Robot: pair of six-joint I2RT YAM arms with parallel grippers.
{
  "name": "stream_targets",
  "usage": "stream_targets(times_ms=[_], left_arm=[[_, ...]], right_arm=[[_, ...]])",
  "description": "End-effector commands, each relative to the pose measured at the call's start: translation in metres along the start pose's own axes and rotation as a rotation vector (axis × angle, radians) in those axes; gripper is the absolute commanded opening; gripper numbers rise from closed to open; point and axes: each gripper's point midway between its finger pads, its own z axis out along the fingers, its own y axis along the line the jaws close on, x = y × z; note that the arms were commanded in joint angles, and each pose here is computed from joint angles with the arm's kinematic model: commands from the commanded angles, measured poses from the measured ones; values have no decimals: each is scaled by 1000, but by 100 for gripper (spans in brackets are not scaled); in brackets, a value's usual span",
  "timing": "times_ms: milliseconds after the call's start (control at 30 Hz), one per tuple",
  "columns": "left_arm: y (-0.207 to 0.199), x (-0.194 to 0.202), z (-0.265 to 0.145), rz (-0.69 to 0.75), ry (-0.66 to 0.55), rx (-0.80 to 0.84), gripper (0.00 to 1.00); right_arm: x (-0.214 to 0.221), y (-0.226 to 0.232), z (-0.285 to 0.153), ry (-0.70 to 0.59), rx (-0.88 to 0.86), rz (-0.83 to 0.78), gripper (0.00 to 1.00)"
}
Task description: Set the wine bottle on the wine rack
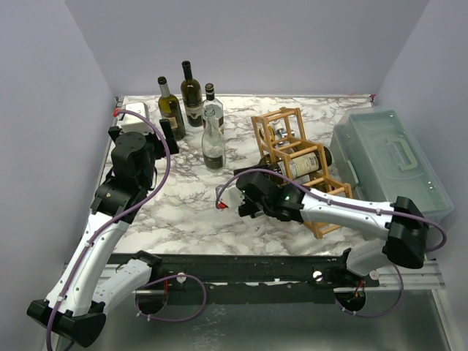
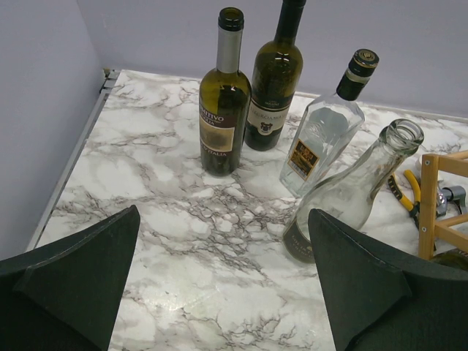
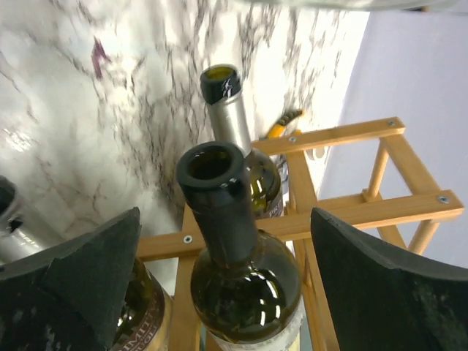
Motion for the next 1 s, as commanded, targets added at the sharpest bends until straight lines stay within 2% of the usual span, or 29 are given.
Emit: stream_targets(times_ms=[0, 100, 300, 367, 433, 567, 667, 967], left_arm=[[3, 0, 2, 0, -10, -22, 99], [2, 0, 3, -1, -9, -20, 99], [7, 1, 6, -8, 1, -40, 99], [10, 1, 7, -9, 1, -51, 99], [13, 1, 7, -9, -1, -62, 99], [18, 1, 7, -5, -2, -79, 99], [18, 1, 6, -9, -4, -76, 99], [17, -4, 1, -27, -23, -58, 99]], right_arm=[[-41, -16, -39, -216, -53, 191, 100], [-67, -31, -62, -352, -78, 362, 100], [-102, -119, -102, -666, 180, 1011, 100], [-95, -142, -102, -684, 282, 1195, 100], [-89, -156, -92, -677, 336, 1303, 100], [-80, -182, -52, -663, 344, 1521, 100], [-74, -205, -19, -648, 317, 1612, 100], [-92, -228, 59, -606, 363, 1599, 100]])
